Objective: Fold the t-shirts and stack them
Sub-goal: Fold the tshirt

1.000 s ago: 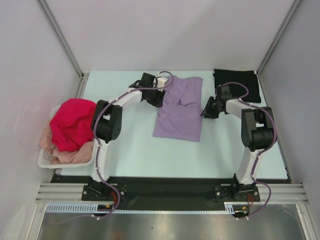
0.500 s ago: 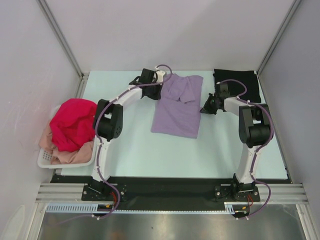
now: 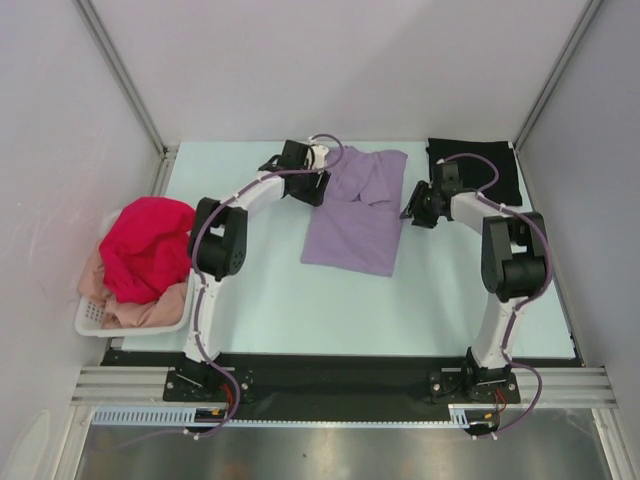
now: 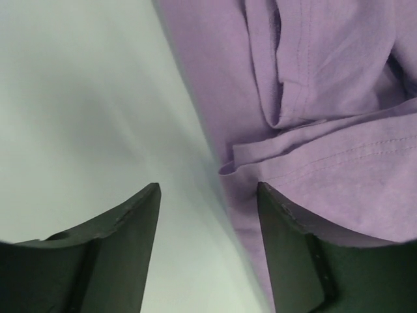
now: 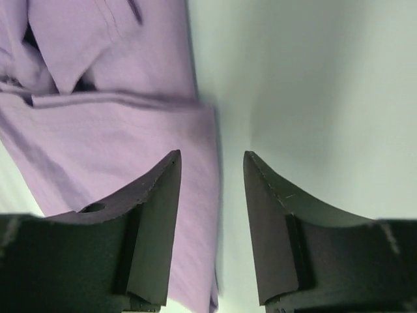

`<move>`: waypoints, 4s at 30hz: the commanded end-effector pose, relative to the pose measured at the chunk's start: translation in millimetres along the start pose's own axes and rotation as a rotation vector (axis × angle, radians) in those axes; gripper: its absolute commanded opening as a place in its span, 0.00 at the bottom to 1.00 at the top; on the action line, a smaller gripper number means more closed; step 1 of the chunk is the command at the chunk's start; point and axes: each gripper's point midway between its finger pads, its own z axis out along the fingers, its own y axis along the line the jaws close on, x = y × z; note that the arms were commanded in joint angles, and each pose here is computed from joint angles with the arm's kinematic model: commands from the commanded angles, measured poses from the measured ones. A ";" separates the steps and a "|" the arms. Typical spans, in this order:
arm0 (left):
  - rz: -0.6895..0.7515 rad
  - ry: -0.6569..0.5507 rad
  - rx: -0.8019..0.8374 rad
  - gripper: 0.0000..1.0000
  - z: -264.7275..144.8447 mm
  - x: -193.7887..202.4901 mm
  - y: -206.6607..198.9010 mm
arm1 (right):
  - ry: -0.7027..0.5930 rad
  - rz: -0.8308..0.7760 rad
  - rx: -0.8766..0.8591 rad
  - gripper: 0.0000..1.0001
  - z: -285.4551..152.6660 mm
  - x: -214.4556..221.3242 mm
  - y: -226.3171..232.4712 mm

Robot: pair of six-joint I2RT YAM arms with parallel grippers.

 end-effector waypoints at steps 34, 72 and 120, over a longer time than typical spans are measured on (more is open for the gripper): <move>0.940 0.169 0.273 0.00 -90.5 151.4 -113.1 | 0.243 -0.059 0.048 0.02 -62.5 180.1 13.6; 0.463 0.112 0.240 0.00 -168.7 9.2 -64.7 | 0.250 0.150 -0.252 0.00 -119.4 85.2 52.1; 0.115 -0.018 0.090 0.66 -30.2 -16.0 11.9 | -0.079 -0.144 -0.053 0.51 -21.9 -3.2 47.2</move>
